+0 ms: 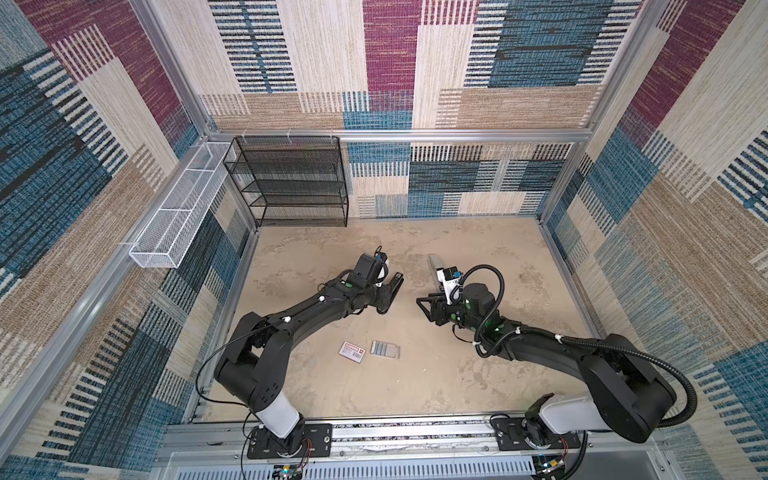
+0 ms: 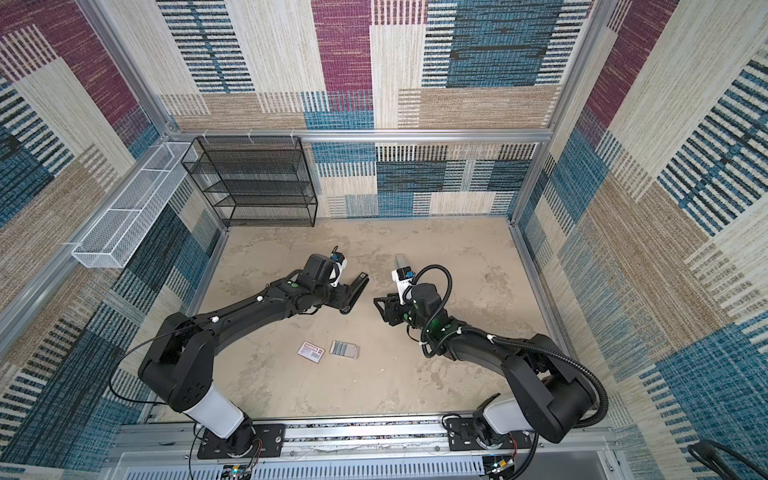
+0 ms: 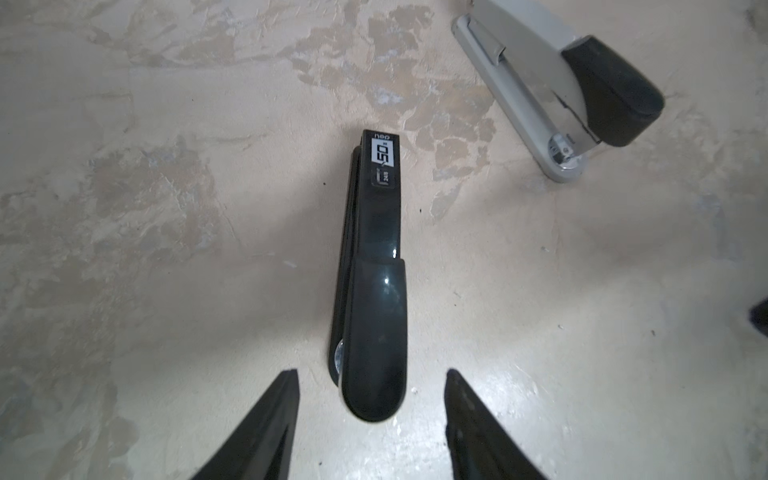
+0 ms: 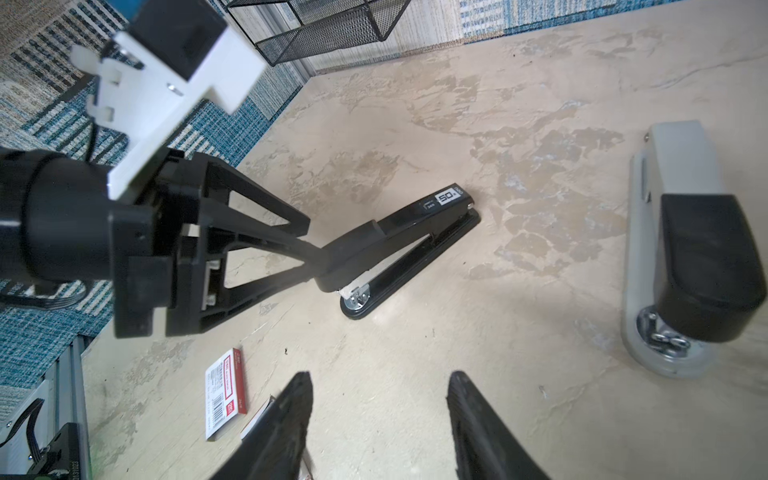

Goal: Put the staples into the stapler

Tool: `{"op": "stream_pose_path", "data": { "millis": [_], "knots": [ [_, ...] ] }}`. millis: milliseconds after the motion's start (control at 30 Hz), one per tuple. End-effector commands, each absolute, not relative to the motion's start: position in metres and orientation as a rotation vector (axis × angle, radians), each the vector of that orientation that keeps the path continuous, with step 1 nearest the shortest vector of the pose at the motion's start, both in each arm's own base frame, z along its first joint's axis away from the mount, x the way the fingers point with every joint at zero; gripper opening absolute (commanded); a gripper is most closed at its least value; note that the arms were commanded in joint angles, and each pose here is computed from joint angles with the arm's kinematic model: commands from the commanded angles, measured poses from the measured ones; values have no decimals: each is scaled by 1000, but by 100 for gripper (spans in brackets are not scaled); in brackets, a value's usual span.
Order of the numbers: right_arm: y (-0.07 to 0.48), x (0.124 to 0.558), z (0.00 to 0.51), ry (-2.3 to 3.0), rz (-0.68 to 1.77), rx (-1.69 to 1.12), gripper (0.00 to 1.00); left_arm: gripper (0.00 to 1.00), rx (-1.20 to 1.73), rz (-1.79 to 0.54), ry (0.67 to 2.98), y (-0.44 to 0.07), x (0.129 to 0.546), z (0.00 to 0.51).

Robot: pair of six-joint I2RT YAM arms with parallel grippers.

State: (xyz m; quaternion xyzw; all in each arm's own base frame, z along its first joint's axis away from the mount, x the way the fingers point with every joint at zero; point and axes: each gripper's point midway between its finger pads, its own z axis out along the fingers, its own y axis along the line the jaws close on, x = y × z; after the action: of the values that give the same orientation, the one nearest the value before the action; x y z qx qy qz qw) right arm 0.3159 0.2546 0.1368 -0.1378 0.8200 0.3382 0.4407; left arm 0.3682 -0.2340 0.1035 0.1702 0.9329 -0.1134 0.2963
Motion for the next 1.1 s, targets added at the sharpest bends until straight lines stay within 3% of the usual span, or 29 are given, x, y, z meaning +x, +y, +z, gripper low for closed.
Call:
{"op": "stream_pose_path", "data": {
  "millis": [0,267,533,700,1067],
  "knots": [
    [252,317,139,2022,829,-327,56,59,504,-246,2593,-228,357,91],
    [249,316,133,2035,825,-315,56,53,533,-197,2687,-231,360,72],
    [246,316,131,2040,820,-302,56,23,552,-197,2730,-232,357,57],
    [244,316,132,2035,817,-297,56,18,541,-196,2771,-231,352,44],
    [238,314,139,2021,802,-280,56,18,525,-215,2760,-238,361,49]
  ]
}}
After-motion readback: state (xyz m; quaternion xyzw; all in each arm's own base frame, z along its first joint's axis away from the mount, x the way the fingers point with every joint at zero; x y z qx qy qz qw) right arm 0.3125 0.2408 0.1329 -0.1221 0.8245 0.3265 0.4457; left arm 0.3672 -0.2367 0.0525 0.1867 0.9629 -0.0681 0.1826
